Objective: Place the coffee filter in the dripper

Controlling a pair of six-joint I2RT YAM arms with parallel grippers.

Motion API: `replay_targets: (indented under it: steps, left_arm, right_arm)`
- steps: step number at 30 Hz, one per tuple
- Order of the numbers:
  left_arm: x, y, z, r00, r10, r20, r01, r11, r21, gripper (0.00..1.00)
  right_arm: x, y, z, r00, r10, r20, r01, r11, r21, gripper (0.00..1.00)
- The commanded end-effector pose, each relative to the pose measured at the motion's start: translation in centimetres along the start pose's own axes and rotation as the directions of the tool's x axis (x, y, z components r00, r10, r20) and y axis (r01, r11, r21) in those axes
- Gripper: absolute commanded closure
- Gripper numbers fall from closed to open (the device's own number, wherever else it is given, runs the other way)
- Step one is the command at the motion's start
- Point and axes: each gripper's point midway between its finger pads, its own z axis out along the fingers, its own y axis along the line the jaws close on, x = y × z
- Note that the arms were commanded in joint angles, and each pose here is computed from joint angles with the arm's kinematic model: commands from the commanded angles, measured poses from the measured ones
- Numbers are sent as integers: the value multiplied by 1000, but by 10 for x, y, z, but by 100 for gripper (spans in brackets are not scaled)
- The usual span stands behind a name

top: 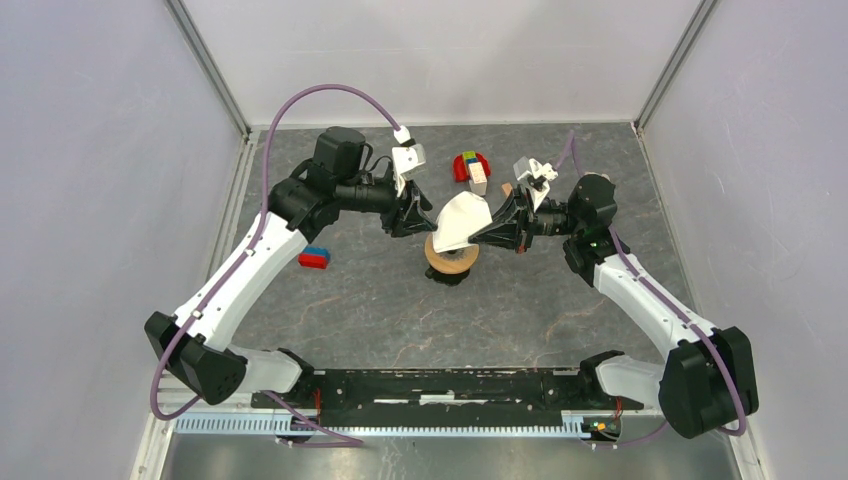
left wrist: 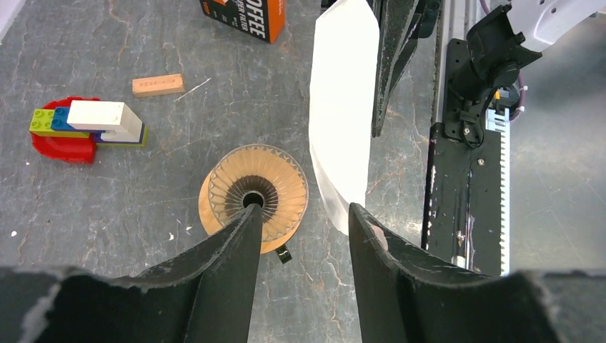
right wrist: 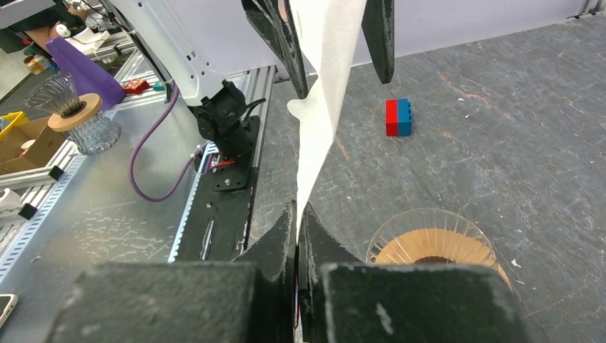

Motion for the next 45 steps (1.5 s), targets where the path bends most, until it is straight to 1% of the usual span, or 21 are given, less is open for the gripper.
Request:
replay_targets:
  steps: [1,10,17,22,25,32,45]
  left_arm:
    - [-10,2,2,999,-3,36,3,1000,-8,46]
    - [1,4,-2,999,-19,28,19,1000,-19,48]
    - [-1,7,-6,997,-46,63,47,999,-23,48]
    - [-11,8,-1,994,-67,91,67,998,9,49]
    - [-13,7,-4,994,-53,92,52,999,4,49]
    - [-7,-7,-20,999,-23,44,22,999,23,49]
    - [-13,-17,-11,992,-91,86,81,990,114,49]
  right_arm:
    - [-13,9,-1,997,-78,17,78,997,-22,100]
    - [-11,12,-1,995,-98,22,98,995,-27,100]
    - [-11,13,-1,995,-101,25,102,994,-28,100]
    - [-12,13,-2,995,-99,27,100,995,-26,100]
    - [-9,14,-2,994,-103,25,104,994,-29,100]
    - [-9,7,-1,996,-84,23,85,996,-10,100]
    - [-8,3,-1,997,-79,17,79,997,11,100]
